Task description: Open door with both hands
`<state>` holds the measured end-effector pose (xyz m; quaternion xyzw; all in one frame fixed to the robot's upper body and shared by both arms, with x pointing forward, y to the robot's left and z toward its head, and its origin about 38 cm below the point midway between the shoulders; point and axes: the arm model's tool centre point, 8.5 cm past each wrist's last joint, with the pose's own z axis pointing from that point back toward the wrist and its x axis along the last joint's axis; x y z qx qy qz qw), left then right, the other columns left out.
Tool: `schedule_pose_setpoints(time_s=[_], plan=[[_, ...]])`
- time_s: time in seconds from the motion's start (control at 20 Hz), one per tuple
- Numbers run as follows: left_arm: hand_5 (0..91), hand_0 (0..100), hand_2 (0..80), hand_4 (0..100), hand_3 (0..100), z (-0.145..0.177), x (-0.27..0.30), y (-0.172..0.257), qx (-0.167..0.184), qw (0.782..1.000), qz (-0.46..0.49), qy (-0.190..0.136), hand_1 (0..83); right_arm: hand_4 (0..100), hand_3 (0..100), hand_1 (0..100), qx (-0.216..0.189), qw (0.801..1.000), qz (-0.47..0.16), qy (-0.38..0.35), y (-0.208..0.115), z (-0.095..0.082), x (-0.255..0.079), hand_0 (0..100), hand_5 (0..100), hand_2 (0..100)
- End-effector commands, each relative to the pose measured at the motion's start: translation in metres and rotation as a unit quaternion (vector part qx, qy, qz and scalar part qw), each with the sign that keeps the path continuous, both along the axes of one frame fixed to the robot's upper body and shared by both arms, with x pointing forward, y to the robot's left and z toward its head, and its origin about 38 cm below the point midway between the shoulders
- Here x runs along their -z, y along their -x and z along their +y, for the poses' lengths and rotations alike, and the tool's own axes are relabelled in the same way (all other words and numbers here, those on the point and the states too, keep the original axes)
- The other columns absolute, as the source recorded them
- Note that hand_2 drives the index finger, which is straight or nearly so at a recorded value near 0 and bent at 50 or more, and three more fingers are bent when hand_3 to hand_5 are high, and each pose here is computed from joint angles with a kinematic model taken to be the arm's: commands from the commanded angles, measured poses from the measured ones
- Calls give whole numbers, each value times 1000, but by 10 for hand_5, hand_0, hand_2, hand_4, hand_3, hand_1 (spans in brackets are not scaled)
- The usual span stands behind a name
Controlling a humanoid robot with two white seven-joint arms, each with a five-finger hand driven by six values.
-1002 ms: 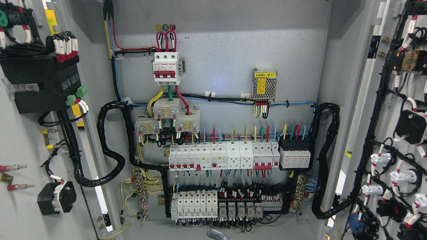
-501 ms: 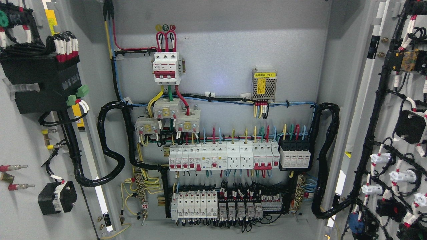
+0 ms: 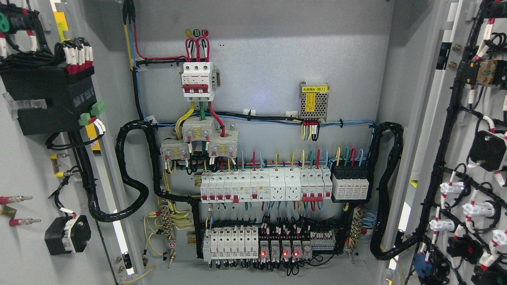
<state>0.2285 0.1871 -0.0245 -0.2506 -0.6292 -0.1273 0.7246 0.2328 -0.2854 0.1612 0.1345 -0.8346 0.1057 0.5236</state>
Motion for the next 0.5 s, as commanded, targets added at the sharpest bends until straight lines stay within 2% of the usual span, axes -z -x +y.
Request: schedule_pose_setpoints(time_s=[0.0,0.05,0.15,0.45], plan=[[0,0,0,0,0,-8,-162,14,81,956,-280,23,0,0,0,122,40,997,-55,38,-1,-42,-38,200,0,0],[0,0,0,0,0,-7,-163,22,91,948,-305,22,0,0,0,122,40,996,-68,37,-2,-42,-42,200,0,0],[0,0,0,0,0,0,-166,26,81,941,-327,18,0,0,0,122,40,995,-83,36,-3,-41,-46,201,0,0],[0,0,0,0,0,49,-176,22,11,932,-360,-34,0,0,0,122,40,994,-95,36,-7,-41,-51,201,0,0]])
